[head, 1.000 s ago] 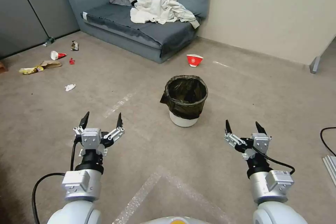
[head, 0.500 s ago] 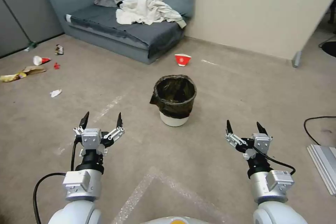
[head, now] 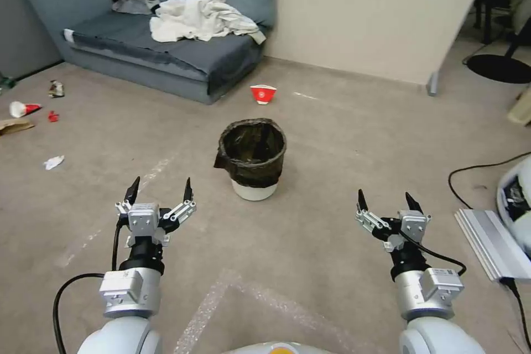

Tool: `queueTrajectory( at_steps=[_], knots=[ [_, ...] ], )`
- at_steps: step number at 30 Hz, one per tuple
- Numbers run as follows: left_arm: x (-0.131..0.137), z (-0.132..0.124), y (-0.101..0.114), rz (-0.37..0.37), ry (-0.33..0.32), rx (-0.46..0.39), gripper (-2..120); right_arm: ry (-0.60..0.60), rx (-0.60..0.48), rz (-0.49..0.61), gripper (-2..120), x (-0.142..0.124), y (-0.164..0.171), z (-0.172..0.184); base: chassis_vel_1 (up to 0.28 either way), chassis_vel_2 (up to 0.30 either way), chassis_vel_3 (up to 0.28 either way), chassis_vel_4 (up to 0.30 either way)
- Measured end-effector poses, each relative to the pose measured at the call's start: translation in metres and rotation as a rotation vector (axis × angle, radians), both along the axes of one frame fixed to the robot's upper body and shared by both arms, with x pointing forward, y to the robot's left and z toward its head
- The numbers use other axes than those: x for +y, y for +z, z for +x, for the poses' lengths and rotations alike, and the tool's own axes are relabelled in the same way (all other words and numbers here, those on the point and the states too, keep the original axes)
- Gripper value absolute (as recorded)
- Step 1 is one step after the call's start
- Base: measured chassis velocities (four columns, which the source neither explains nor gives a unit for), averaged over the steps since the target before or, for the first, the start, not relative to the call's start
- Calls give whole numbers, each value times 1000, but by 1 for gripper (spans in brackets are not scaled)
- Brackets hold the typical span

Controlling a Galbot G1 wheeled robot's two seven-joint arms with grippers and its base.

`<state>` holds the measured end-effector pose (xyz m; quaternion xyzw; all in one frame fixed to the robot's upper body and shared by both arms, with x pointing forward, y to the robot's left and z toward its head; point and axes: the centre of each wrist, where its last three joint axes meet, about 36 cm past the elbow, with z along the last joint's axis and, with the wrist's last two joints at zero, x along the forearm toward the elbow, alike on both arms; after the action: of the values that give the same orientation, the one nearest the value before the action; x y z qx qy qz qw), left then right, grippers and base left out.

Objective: Pick up the trash can from the floor.

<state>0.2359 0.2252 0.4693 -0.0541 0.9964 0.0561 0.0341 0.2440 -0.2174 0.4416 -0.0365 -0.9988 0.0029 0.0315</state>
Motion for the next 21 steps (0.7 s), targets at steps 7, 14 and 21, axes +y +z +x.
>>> queueTrajectory(
  at_steps=[7, 14, 21],
  knots=[
    [1, 1, 0, -11, 5, -3, 100, -1, 1, 3, 100, 0, 0, 0, 0, 0, 0, 0],
    [1, 1, 0, -10, 5, -4, 100, -2, 0, 4, 100, 0, -1, 0, -92, 84, 89, -93],
    [2, 2, 0, -9, 5, -3, 100, -2, -1, 5, 100, 1, -1, 1, -193, 185, 187, -187]
  ],
)
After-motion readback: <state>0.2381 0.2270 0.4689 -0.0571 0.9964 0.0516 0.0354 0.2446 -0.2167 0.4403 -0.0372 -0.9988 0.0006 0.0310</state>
